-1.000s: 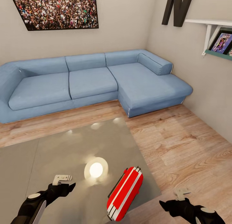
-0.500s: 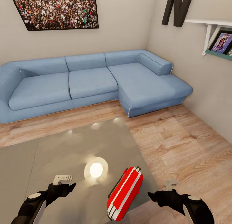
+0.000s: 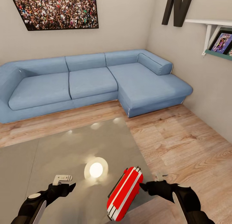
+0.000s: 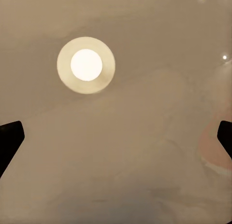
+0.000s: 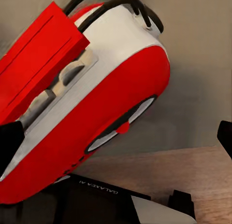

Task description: Turn on the radio receiver that's on the table in the living room.

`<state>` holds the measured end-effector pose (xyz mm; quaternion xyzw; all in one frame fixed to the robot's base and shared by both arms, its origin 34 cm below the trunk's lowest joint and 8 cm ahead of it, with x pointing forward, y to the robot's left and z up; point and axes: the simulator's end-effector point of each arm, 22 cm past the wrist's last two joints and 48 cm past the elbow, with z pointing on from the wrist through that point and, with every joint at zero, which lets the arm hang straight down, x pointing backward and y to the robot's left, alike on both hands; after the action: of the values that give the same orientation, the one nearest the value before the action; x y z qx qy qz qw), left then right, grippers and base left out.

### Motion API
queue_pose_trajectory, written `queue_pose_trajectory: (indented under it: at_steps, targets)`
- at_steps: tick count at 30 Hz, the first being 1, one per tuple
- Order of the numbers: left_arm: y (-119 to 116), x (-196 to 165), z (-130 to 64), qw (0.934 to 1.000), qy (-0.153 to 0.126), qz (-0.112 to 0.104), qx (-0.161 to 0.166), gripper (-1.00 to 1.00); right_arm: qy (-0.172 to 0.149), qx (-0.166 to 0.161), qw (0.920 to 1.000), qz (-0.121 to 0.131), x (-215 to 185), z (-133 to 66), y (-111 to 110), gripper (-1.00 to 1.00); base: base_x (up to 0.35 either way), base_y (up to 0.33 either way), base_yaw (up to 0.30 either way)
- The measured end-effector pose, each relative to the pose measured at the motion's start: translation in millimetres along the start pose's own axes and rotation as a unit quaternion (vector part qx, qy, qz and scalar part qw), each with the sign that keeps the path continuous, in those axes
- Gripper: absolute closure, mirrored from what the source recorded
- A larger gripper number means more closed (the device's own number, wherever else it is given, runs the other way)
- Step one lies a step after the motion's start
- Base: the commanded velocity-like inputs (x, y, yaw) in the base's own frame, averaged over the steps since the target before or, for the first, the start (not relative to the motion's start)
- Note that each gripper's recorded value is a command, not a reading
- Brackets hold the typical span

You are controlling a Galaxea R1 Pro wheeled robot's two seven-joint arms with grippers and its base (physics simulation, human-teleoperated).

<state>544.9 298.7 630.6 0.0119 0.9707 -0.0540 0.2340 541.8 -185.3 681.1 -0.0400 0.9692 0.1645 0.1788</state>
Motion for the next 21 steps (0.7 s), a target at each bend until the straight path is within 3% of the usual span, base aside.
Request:
queue_pose_trajectory:
  at_steps: [5, 8, 11, 17, 21]
  targets:
    - [0, 0, 0.0, 1.0000, 0.000, 0.000, 0.000, -1.00, 0.000, -0.015, 0.9998, 0.012, -13, 3.8, 20, -1.00, 0.000, 0.000, 0.000]
    - [0, 0, 0.0, 1.0000, 0.000, 0.000, 0.000, -1.00, -0.001, -0.027, 0.9996, 0.003, -18, 7.4, 38, -1.00, 0.000, 0.000, 0.000]
    - [0, 0, 0.0, 1.0000, 0.000, 0.000, 0.000, -1.00, -0.002, -0.021, 0.9998, -0.005, -22, 9.9, 44, -1.00, 0.000, 0.000, 0.000]
    - [0, 0, 0.0, 1.0000, 0.000, 0.000, 0.000, -1.00, -0.002, -0.012, 0.9999, 0.007, -31, 16.2, 64, -1.00, 0.000, 0.000, 0.000]
    - [0, 0, 0.0, 1.0000, 0.000, 0.000, 0.000, -1.00, 0.000, -0.001, 1.0000, 0.002, -37, 19.5, 73, -1.00, 0.000, 0.000, 0.000]
